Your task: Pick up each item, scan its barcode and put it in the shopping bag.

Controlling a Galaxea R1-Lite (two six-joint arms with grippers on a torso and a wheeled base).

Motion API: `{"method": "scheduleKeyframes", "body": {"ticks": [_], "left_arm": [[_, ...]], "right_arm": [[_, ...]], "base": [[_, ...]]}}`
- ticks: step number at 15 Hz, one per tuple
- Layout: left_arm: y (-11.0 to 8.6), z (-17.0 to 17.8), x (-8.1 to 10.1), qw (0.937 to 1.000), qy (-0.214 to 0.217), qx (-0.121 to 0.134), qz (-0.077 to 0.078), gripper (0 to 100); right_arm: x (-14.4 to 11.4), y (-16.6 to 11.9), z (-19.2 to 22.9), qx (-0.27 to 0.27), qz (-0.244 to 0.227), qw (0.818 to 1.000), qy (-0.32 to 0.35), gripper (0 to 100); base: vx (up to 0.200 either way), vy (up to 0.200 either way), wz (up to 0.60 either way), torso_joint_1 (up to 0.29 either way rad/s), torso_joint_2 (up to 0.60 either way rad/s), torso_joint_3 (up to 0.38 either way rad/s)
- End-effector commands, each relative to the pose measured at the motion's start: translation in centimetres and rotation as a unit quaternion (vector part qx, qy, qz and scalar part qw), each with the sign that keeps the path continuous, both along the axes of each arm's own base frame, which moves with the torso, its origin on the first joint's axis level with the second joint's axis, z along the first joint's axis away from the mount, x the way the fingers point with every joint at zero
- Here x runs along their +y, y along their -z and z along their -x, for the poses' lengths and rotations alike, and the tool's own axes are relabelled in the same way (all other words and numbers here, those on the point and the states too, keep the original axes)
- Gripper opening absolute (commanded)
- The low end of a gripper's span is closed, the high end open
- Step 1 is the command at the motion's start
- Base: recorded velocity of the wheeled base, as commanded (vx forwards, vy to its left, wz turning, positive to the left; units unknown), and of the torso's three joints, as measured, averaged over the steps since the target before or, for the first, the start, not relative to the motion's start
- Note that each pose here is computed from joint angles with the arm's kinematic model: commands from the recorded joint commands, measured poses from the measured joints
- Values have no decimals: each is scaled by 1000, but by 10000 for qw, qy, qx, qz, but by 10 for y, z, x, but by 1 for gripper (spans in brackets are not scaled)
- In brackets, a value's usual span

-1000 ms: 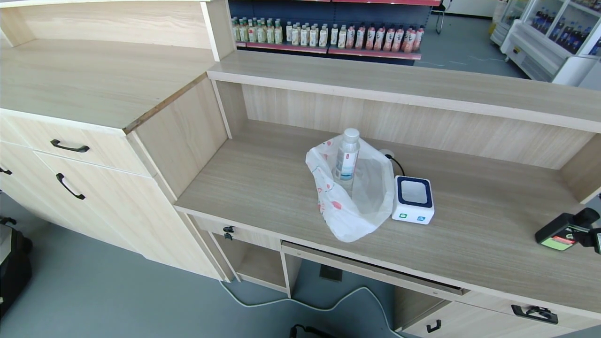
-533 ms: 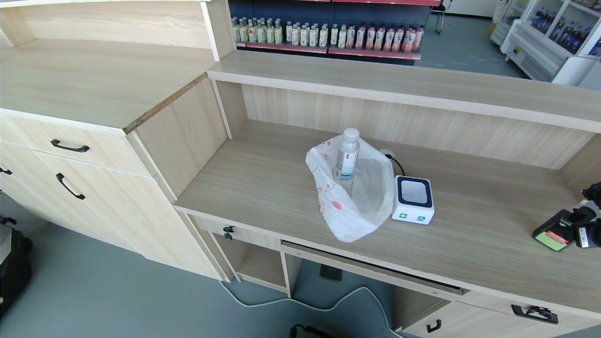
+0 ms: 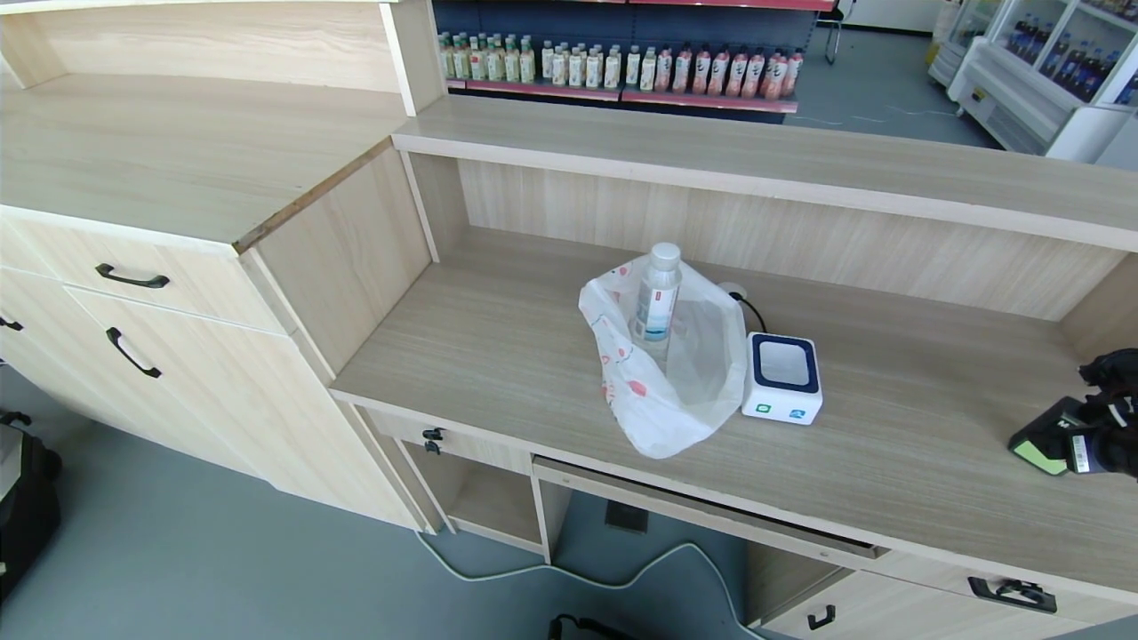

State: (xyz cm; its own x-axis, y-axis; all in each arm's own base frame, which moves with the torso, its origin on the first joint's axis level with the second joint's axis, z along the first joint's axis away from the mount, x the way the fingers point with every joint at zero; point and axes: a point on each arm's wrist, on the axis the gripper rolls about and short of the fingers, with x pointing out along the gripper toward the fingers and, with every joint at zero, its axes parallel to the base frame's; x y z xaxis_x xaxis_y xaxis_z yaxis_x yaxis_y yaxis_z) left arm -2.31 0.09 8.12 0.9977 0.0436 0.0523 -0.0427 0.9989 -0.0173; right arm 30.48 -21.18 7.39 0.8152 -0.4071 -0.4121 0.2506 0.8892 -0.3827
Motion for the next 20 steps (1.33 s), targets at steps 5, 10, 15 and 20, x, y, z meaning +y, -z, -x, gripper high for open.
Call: {"method": "scheduleKeyframes", "body": {"ticks": [5,10,15,20], "left_arm": [[0,0,0,10000,-4,-7,1,100],[0,0,0,10000,-4,-7,1,100],[0,0,0,10000,-4,1,1,100],[0,0,0,10000,-5,-6,-6,100]], "right_arm": [[2,4,-15,-67,-21,9999,-112,100],[7,5,-24,-83,-3,9997,-238,100],[12,7,-26,-38,3,9995,-312,0],[13,-10,-27,-77,618,9968,-508,0]], "base": [[0,0,0,0,0,0],[0,0,0,0,0,0],[0,0,0,0,0,0],[0,0,0,0,0,0]]}}
